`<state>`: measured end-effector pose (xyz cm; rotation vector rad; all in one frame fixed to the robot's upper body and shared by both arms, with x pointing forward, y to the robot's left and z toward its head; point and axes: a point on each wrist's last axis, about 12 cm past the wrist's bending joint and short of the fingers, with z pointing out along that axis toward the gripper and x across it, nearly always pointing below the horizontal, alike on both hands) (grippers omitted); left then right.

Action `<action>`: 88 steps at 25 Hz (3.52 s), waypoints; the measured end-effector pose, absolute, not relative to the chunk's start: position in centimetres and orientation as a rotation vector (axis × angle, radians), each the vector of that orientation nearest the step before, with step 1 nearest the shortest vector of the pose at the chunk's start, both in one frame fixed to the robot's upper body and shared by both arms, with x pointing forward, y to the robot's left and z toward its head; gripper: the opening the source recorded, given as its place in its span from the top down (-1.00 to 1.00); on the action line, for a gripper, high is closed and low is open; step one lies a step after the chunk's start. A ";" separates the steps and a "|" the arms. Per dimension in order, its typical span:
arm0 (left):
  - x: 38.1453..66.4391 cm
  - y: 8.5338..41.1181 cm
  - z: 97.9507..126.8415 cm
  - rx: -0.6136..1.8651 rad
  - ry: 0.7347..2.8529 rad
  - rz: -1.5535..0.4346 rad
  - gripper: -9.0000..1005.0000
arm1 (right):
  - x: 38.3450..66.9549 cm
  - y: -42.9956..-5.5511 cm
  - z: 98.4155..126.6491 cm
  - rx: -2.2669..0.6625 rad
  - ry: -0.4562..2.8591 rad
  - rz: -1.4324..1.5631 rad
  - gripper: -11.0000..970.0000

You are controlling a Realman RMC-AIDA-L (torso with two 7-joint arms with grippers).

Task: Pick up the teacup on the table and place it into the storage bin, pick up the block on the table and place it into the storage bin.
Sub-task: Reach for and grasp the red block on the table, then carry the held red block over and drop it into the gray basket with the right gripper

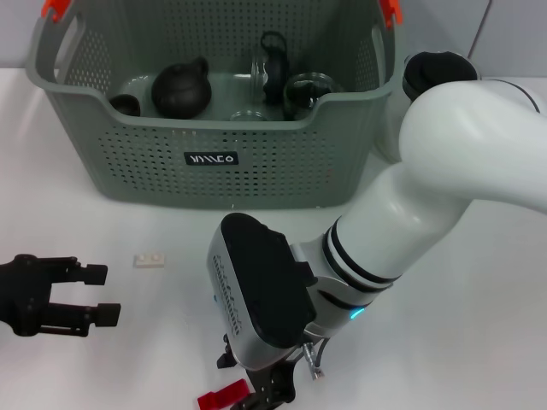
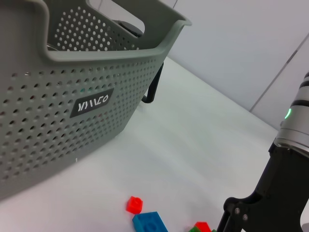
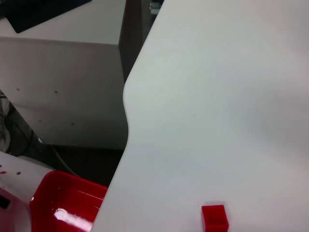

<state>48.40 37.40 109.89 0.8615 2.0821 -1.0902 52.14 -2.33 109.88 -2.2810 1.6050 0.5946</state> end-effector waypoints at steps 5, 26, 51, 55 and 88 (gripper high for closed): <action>48.5 37.3 109.9 0.864 2.080 -1.091 -0.68 | 52.2 -2.5 109.7 -2.285 1.608 0.597 -0.19; 48.6 37.1 109.8 0.860 2.080 -1.086 -0.68 | 52.2 -2.8 109.3 -2.295 1.622 0.591 0.01; 48.6 37.1 109.8 0.862 2.080 -1.088 -0.68 | 52.5 -2.9 109.6 -2.282 1.635 0.582 0.58; 48.6 37.2 109.9 0.864 2.080 -1.091 -0.68 | 52.7 -3.0 109.8 -2.275 1.642 0.582 0.58; 49.2 35.5 110.2 0.907 2.003 -1.130 -0.68 | 64.2 -14.3 128.0 -1.440 1.639 0.478 0.58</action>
